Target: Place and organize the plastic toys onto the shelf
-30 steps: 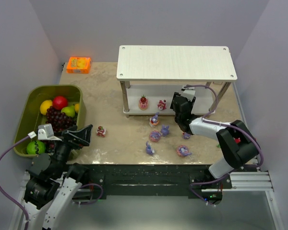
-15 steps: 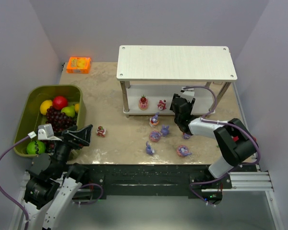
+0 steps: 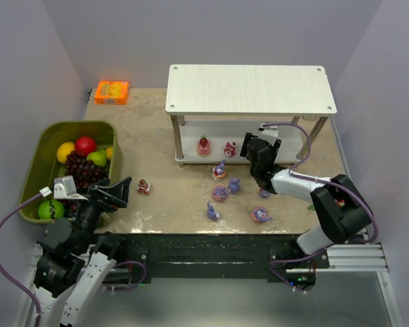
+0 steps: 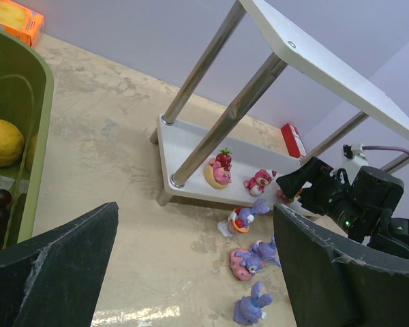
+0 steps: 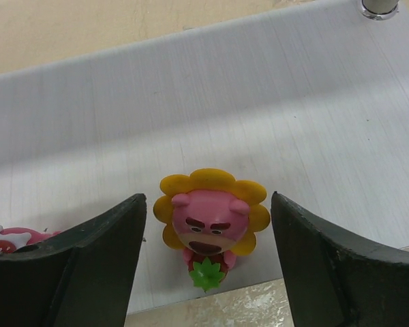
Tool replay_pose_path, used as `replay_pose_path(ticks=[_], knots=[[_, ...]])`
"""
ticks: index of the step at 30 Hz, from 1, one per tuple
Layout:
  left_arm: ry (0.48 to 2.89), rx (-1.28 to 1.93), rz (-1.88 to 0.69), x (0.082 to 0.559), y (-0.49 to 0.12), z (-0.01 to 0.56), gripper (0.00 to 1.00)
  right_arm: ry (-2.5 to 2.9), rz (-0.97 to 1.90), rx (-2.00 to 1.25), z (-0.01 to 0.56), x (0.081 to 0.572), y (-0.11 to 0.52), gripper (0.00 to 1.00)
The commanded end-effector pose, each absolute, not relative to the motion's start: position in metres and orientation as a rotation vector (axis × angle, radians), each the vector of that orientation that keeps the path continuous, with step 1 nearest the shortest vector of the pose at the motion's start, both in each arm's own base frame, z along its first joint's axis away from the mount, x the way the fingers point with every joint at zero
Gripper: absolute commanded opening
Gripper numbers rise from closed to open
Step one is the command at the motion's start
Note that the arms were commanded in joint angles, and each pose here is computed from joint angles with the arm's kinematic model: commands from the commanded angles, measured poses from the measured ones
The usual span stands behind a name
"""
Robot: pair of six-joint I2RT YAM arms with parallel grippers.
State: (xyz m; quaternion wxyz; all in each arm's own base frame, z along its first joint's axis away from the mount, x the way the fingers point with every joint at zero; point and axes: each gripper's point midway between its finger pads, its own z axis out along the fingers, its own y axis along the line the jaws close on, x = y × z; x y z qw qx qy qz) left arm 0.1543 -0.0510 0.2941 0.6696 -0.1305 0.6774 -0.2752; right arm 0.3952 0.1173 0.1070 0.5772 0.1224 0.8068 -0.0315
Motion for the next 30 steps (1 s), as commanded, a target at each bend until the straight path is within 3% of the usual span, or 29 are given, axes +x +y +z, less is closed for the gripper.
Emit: replay_pose_path(ticks=[1, 15, 30], knots=[[1.492, -0.309, -0.631, 0.150, -0.048, 0.301, 1.00, 1.846, -0.027, 0.316, 0.136, 0.399, 0.121, 0.77], [1.488, -0.309, -0.633, 0.149, -0.047, 0.302, 1.00, 1.937, 0.046, 0.330, 0.170, 0.369, 0.118, 0.80], [1.485, -0.314, -0.629, 0.150, -0.046, 0.302, 0.99, 1.982, 0.659, -0.266, 0.225, 0.258, 0.281, 0.81]])
